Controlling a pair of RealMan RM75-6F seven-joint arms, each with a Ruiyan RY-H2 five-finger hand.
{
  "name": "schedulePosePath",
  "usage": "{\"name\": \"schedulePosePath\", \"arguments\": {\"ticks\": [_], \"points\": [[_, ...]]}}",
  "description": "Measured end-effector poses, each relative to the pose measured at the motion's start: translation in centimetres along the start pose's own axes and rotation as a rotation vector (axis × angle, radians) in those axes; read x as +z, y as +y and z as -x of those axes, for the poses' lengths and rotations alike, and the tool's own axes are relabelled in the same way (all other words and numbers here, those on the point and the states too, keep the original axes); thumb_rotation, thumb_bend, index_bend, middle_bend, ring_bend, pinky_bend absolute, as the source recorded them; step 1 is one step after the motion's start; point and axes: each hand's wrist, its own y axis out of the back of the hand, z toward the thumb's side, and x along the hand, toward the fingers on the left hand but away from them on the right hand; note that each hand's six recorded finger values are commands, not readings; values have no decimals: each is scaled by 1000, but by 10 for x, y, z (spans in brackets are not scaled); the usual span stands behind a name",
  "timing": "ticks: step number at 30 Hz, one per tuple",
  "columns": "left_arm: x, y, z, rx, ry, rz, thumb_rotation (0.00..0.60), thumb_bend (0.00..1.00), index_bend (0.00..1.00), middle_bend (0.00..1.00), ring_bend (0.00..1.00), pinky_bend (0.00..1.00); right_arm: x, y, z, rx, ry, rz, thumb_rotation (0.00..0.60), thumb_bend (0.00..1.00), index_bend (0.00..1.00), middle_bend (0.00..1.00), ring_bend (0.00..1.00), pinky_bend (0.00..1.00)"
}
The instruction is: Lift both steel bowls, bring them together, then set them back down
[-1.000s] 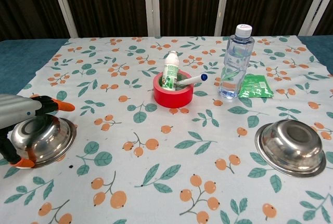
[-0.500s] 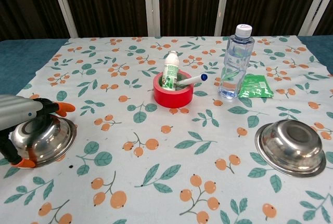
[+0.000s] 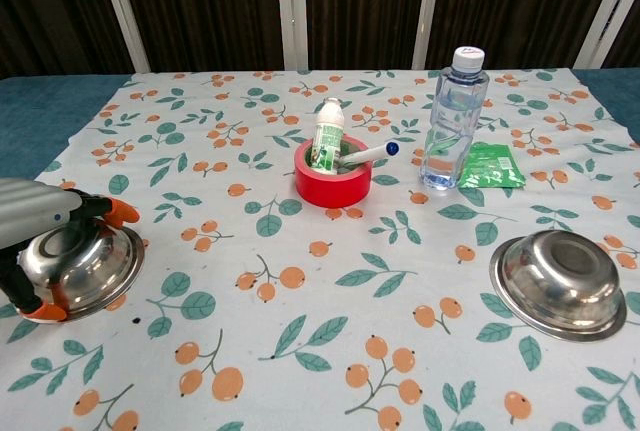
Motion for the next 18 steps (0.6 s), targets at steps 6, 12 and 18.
{"name": "schedulePosePath", "arguments": {"ticks": [6, 12, 18], "points": [[-3, 3, 0, 20, 11, -8, 600, 32, 204, 273, 189, 303, 0, 1, 0, -5, -3, 4, 600, 166, 222, 41, 122, 43], [-5, 3, 0, 30, 16, -18, 600, 80, 220, 276, 193, 319, 0, 0, 0, -3, -3, 6, 600, 166, 223, 42, 123, 43], [-2, 9, 2, 54, -1, -14, 600, 80, 222, 281, 199, 330, 0, 0, 1, -3, -5, 5, 600, 167, 224, 41, 124, 44]]}}
